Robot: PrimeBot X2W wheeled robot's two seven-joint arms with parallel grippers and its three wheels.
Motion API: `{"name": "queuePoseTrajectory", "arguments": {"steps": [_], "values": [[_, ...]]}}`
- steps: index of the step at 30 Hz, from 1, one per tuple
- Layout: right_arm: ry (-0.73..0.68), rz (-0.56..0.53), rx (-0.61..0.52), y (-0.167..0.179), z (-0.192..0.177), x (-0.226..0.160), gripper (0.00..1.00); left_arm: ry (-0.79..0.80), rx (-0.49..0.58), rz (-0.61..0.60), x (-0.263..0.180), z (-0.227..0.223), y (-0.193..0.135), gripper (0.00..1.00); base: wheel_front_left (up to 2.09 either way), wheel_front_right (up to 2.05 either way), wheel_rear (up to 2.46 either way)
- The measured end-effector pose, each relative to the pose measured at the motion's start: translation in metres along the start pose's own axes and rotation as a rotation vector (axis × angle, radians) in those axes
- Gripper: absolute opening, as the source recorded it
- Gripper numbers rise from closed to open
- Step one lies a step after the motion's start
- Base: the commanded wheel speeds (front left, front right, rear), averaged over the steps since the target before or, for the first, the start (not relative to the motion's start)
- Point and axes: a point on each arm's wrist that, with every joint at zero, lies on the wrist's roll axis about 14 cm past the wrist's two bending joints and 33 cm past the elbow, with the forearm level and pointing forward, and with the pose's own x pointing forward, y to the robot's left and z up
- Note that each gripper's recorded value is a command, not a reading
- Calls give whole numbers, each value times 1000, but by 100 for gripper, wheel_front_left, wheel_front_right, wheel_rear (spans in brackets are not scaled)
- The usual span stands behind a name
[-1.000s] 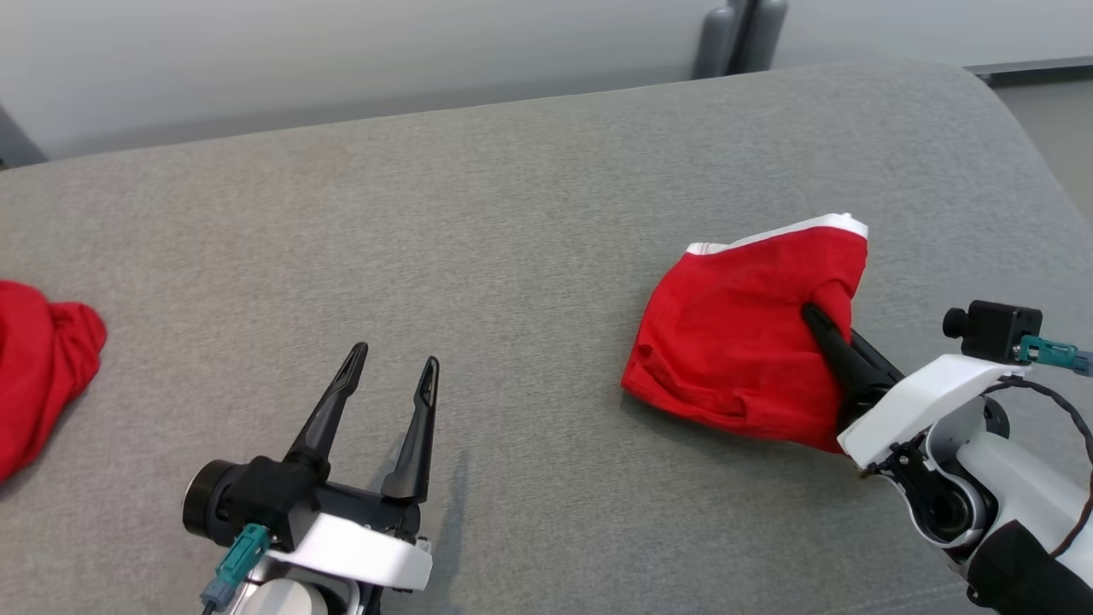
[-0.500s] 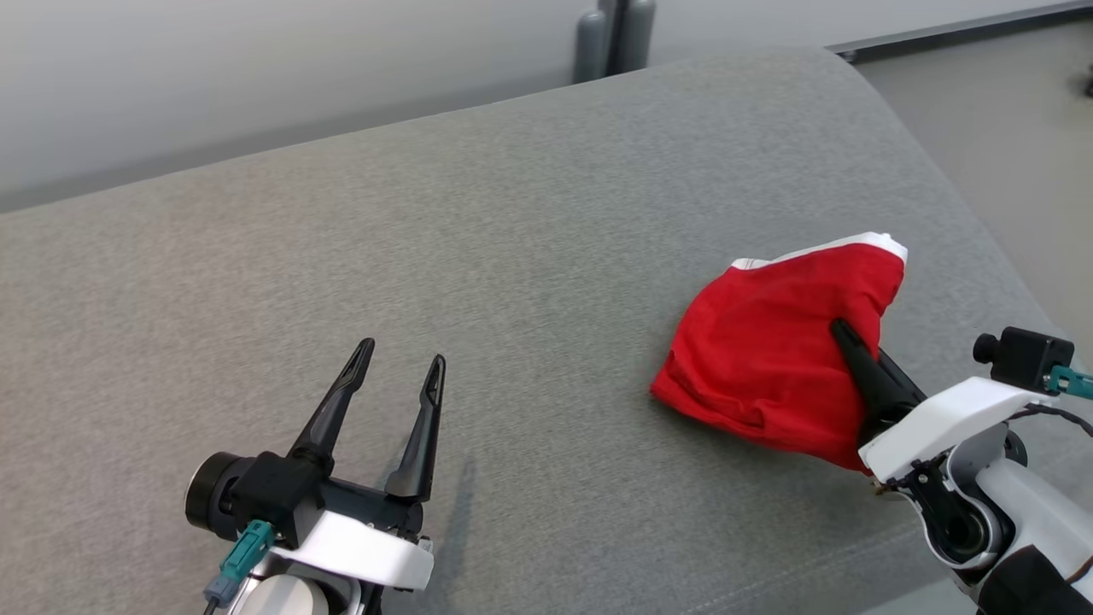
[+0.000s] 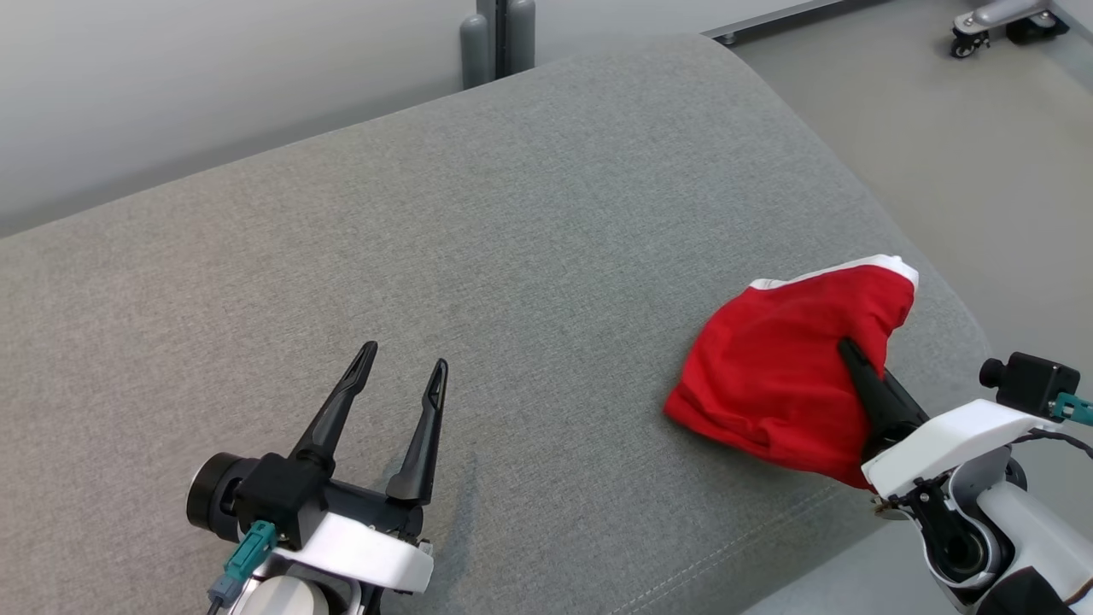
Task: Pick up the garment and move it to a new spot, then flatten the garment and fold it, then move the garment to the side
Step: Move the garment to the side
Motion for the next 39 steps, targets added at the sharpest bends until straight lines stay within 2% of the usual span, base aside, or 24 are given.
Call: {"name": "queuePoseTrajectory", "arguments": {"steps": [6,9,15,23,29,36,39], "values": [[-65,-41,27,-11,19,0,0,11,9,-23,3,-5,-4,100,0,0,0],[-134,-66,49,-16,37,7,0,15,7,-23,2,-8,-2,100,0,0,0],[-190,-99,54,-17,49,31,0,9,10,-12,3,-10,9,100,0,0,0],[-247,-127,33,-10,78,89,0,-53,30,-2,17,0,30,100,0,0,0],[-265,-101,-22,11,94,150,0,-90,59,16,32,6,59,100,0,0,0],[-250,-75,-51,35,87,220,0,-95,68,38,37,1,84,100,0,0,0],[-288,-50,-42,48,95,244,0,-97,83,69,33,2,99,100,0,0,0]]}}
